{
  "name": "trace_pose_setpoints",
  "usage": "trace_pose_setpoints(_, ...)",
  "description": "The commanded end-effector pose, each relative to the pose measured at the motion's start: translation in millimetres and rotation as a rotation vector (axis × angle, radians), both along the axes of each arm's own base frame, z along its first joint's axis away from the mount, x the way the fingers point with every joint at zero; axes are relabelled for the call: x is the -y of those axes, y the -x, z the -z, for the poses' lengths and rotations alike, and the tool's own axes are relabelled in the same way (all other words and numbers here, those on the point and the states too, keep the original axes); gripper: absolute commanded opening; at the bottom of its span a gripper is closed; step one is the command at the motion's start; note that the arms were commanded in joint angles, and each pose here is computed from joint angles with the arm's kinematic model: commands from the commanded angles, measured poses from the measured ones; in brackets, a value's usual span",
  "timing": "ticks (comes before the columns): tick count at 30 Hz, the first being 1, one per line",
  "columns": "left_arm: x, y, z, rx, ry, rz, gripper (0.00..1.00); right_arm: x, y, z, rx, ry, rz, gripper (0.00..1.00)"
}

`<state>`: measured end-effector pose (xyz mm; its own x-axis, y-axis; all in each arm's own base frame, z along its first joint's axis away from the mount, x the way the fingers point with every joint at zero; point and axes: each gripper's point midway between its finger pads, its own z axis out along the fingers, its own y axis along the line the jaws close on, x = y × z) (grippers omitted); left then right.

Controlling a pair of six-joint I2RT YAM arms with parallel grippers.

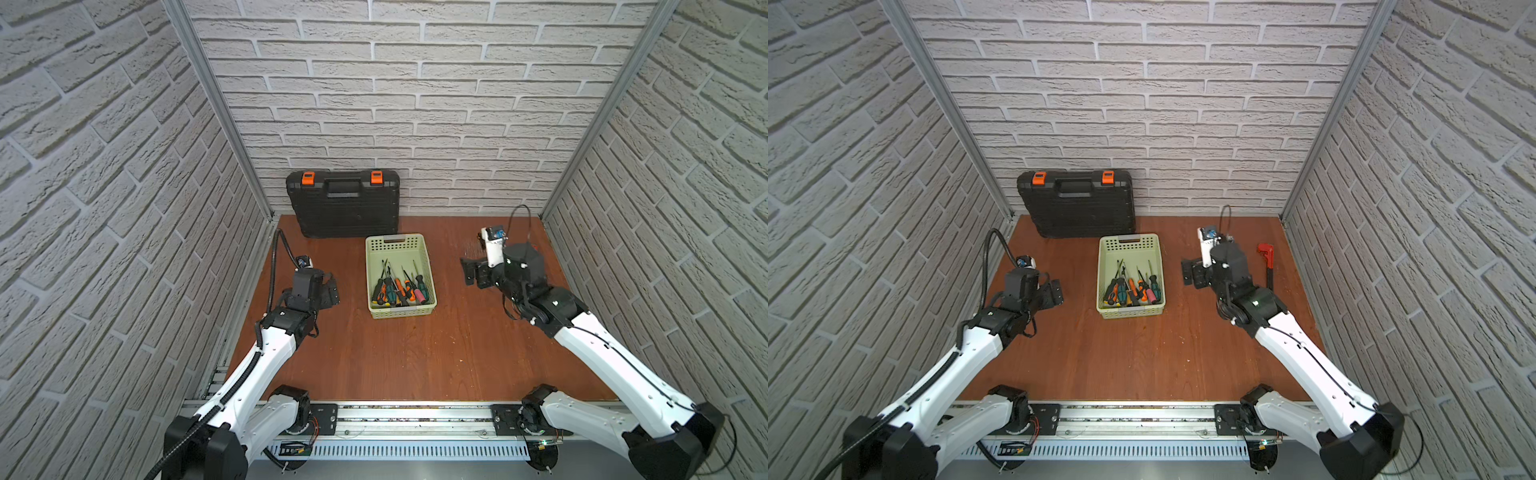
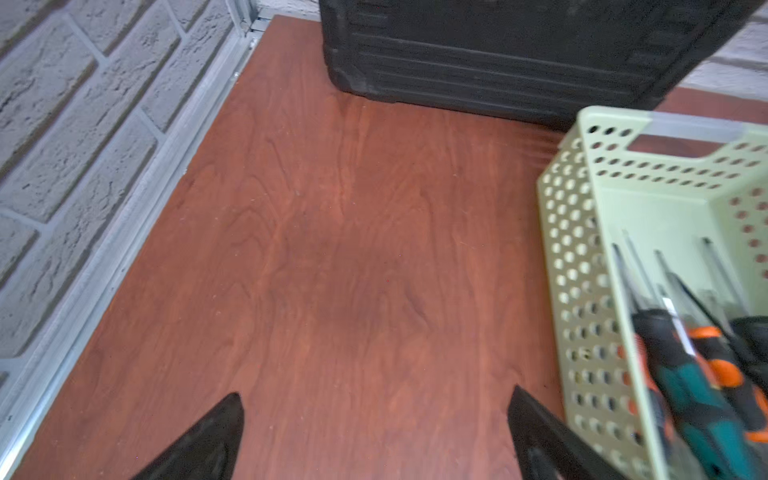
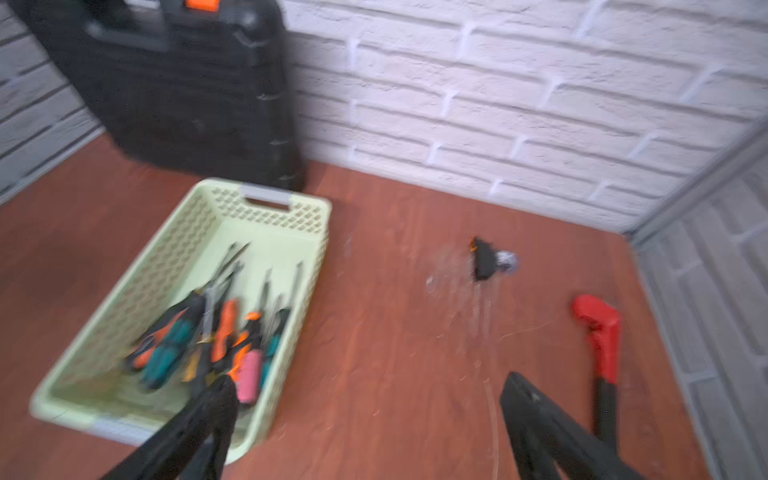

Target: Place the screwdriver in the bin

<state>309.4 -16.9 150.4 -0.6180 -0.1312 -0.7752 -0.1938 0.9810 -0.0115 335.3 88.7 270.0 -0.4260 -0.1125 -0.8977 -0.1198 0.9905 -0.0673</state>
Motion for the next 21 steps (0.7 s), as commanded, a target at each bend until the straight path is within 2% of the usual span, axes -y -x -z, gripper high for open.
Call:
trace_pose_setpoints(1,-26,-31,-11,0.150,-0.047,-0.020,0.98,42,-14,11,0.139,0.064,0.099,0.99)
trace_pose_setpoints(4,-46,-41,5,0.198,-0.081,-0.060,0.98,62,-15,41,0.143,0.032,0.149,1.00)
trace_pose_setpoints(6,-49,-47,11,0.228,-0.150,-0.031,0.98,64,-17,62,0.165,-0.009,0.132,1.00)
trace_pose_setpoints(11,-48,-62,28,0.277,-0.218,0.010,0.98,78,-22,110,0.113,0.009,0.168,1.00)
trace_pose_setpoints(17,-52,-81,35,0.318,-0.250,0.024,0.98,83,-34,127,0.138,-0.048,0.156,0.98)
trace_pose_setpoints(21,-69,-79,57,0.329,-0.193,-0.042,0.98,85,-35,149,0.141,-0.054,0.163,0.97)
